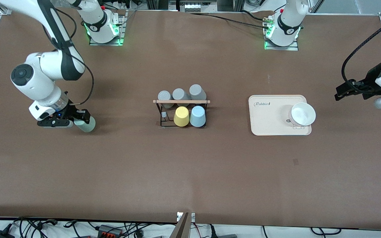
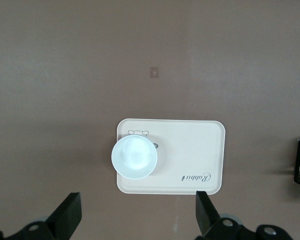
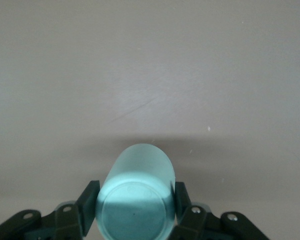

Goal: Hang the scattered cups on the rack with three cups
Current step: 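Lift the teal cup and carry it to the rack with the right gripper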

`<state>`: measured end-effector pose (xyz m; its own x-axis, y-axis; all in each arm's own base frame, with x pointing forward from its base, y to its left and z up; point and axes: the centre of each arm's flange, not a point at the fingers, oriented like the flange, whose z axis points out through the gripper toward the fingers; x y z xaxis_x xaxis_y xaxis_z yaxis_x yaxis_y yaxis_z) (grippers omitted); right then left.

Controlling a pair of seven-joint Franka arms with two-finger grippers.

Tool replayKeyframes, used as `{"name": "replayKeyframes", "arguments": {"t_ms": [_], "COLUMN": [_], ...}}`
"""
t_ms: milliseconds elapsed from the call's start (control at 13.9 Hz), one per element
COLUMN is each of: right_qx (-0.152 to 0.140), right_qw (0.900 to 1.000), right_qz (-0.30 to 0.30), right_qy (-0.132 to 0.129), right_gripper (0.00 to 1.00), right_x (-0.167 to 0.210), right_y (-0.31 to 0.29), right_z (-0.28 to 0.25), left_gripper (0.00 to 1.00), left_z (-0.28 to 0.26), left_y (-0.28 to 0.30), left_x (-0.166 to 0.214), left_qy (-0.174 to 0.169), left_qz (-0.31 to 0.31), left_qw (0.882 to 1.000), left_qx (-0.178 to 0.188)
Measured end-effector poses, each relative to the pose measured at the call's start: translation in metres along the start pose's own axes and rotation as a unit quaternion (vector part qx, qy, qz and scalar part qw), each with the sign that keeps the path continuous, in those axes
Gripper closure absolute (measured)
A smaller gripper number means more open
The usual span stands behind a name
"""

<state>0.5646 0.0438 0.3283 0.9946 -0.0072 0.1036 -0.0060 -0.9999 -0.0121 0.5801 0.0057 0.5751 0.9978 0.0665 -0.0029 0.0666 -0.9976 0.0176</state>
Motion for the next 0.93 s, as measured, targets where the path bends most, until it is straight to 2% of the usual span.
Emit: {"name": "replayKeyframes", "arguments": {"t_ms": [144,359,719,935], "right_qx": [0.000,0.011,0.038,0.053], "right_qw": [1.000,0.997,0.992,0.989], "right_qz": [0.029,0.071,0.117,0.134], "right_qy": [-0.013,-0.003,0.015,0.019], "right_gripper": [0.35,0.35,0.35,0.35], "right_x": [0.000,-0.001,-0.006,0.001], "right_y": [-0.040,-0.121,-0.218,-0.254], "right_z": [-0.040,-0.079,-0.108,-0.114], "left_gripper": [0.00,0.00,0.00,0.00], "left_z": [-0.002,-0.004,-0.004,-0.005], "left_y": [0.001,0.001,-0.002,0.007], "left_x": [0.000,0.001,0.002,0.001], "left_qy": [0.002,0.006,0.009,0.010], "left_qz": [0.001,0.001,0.000,0.008], "left_qw": [1.000,1.000,1.000,1.000], "left_qx": [0.000,0.000,-0.003,-0.004]}}
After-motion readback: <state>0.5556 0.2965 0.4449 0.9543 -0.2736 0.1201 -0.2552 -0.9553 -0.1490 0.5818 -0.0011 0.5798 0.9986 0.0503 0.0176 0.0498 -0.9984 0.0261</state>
